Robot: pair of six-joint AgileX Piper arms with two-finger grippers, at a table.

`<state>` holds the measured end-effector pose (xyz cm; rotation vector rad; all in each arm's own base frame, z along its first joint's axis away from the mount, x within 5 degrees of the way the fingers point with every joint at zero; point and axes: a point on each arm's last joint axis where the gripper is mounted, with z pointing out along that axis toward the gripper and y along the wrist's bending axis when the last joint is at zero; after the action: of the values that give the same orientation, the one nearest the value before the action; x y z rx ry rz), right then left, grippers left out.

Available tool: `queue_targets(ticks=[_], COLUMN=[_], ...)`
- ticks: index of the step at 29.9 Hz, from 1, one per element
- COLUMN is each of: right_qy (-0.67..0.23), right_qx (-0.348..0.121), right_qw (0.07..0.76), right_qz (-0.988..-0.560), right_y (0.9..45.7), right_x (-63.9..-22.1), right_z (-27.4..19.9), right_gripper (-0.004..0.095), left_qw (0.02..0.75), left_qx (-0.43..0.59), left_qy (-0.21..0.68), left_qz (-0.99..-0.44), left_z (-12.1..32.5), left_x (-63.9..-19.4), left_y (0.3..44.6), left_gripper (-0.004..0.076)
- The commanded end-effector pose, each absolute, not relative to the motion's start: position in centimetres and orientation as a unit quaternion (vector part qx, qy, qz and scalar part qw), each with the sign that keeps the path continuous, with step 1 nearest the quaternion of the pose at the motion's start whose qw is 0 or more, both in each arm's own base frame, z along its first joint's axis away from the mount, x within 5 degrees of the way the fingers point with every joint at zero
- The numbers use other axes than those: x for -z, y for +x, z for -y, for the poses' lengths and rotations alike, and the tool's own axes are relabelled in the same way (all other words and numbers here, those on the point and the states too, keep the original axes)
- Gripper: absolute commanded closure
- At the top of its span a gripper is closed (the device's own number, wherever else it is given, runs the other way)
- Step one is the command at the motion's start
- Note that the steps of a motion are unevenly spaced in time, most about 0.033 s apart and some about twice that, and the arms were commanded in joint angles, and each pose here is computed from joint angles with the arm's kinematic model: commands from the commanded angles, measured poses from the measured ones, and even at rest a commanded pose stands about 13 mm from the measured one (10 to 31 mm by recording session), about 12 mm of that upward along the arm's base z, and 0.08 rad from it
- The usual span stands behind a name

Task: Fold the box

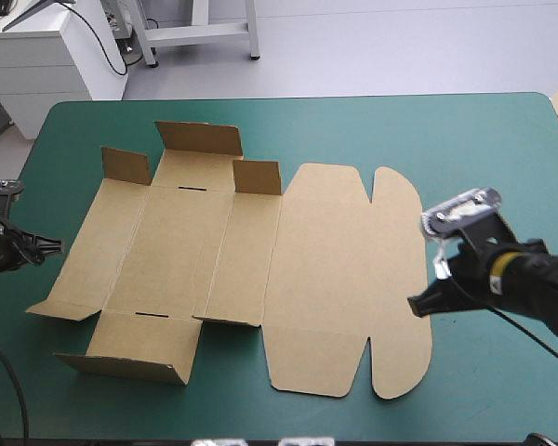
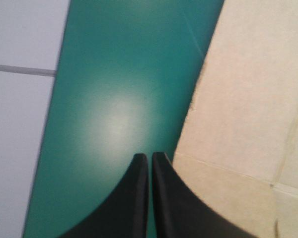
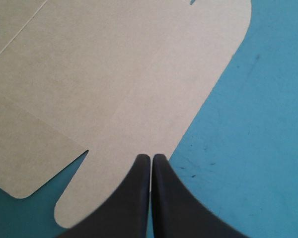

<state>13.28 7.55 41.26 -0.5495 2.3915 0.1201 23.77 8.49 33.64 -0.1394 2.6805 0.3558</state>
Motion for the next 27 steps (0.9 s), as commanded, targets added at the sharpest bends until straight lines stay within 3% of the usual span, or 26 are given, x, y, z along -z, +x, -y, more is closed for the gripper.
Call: queue_targets(ticks=[1,5,9,19,22,25,27], right_qy=[-0.174,-0.14,-0.134,-0.14,-0.14,-0.141,-0.141], right_qx=[-0.07,-0.099,-0.113,-0.101,-0.101,-0.105,-0.108], right_qw=[0.397,0.418,0.425,0.397,0.397,0.395,0.393], right_qz=[-0.898,-0.892,-0.888,-0.902,-0.902,-0.902,-0.902], right_y=[9.9,7.1,5.4,5.3,5.3,5.2,5.2], right_x=[-42.0,-41.1,-40.1,-38.3,-38.3,-38.3,-38.3], right_z=[-4.9,-3.0,-2.0,-2.0,-2.0,-2.1,-2.1], right_gripper=[0.091,0.091,0.091,0.091,0.091,0.091,0.091], left_qw=[0.223,0.187,0.158,0.133,0.15,0.166,0.169], left_qx=[-0.064,-0.042,-0.034,-0.03,-0.036,-0.052,-0.059], left_qy=[-0.064,-0.07,-0.022,-0.009,-0.01,-0.017,-0.048], left_qz=[-0.97,-0.979,-0.987,-0.991,-0.988,-0.985,-0.983], left_z=[-9.4,-10.9,-11.3,-12.0,-12.1,-12.4,-12.8], left_x=[-33.9,-31.6,-29.8,-27.4,-27.4,-27.4,-27.1], left_y=[25.4,26.7,27.8,29.2,29.6,30.0,30.2], left_gripper=[0.0708,0.0708,0.0708,0.0689,0.0537,0.026,0.0131])
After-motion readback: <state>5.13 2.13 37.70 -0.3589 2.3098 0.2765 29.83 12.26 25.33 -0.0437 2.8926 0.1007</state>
